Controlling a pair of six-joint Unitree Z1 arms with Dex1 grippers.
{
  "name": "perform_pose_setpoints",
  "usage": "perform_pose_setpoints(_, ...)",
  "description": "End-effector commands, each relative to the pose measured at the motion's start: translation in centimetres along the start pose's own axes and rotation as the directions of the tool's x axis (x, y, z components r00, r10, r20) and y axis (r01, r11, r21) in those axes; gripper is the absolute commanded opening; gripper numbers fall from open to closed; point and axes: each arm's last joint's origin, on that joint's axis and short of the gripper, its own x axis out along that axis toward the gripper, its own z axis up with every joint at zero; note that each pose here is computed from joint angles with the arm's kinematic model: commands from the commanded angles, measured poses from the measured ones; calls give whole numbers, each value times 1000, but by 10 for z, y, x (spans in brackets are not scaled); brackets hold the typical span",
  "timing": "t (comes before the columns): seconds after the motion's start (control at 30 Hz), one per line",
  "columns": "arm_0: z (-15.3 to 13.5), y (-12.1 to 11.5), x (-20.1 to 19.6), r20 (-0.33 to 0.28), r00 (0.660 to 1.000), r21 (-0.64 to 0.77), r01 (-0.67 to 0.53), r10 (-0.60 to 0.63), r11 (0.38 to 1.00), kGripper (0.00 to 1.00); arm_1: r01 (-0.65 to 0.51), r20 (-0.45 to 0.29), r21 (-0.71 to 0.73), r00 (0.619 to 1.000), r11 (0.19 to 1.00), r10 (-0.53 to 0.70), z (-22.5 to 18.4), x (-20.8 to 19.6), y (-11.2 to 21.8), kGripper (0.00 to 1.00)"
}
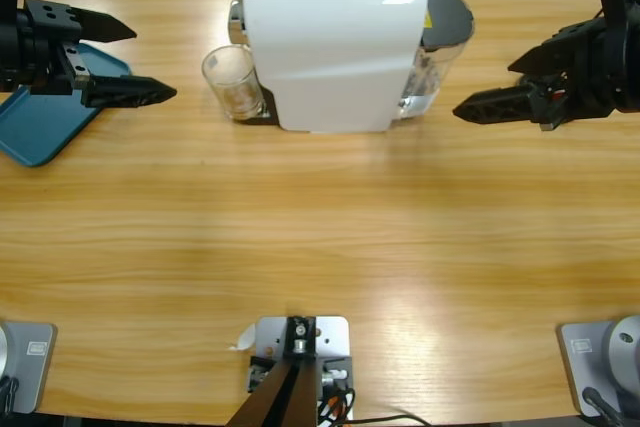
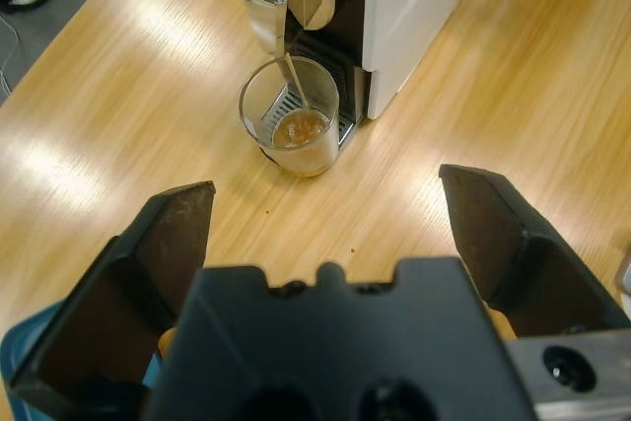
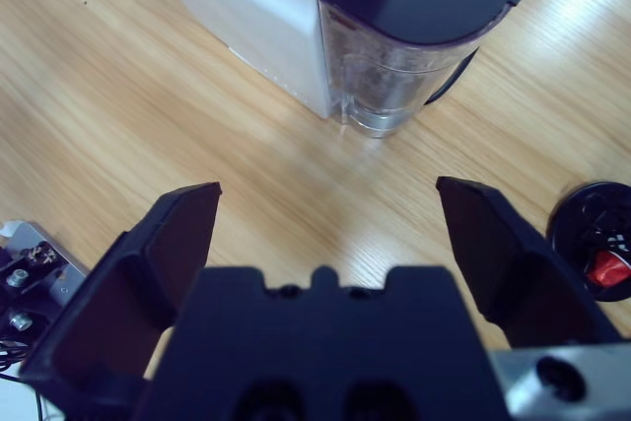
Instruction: Pour coffee
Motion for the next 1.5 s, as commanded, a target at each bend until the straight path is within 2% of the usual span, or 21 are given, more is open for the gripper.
perform_pose_setpoints(0.03, -1, 3, 7, -8, 1000, 21, 24, -24, 999, 1000, 15, -5, -19, 1000, 1000, -15, -5, 1, 1, 1000)
perform_pose_setpoints(0.2, -1, 2, 4, 0, 1000, 15, 17, -17, 1000, 1000, 14, 9, -23, 1000, 1000, -13, -13, -13, 3, 1000)
perform_pose_setpoints(0.4, -4, 0, -3, 9, 1000, 17, 8, -8, 1000, 1000, 22, 44, -28, 999, 999, -21, -48, -37, 4, 1000)
perform_pose_setpoints(0.57, -12, -4, -11, 9, 1000, 22, 2, -2, 1000, 1000, 26, 71, -60, 997, 998, -22, -52, -45, 4, 1000)
perform_pose_setpoints(0.83, -14, -3, -16, 20, 1000, 20, -10, 10, 1000, 1000, 7, 49, -13, 999, 1000, -7, -49, -44, 5, 1000)
perform_pose_setpoints(0.9, -16, -4, -16, 16, 1000, 18, -6, 6, 1000, 1000, 25, 38, -11, 999, 1000, -25, -53, -45, 4, 1000)
perform_pose_setpoints(1.0, -18, -5, -17, 15, 1000, 18, -8, 8, 1000, 1000, 122, 12, -59, 993, 991, -121, -57, -47, 0, 1000)
perform_pose_setpoints(1.5, -18, -4, -18, 15, 1000, 15, -13, 13, 1000, 1000, 152, -34, -62, 987, 986, -154, -60, -38, -3, 996)
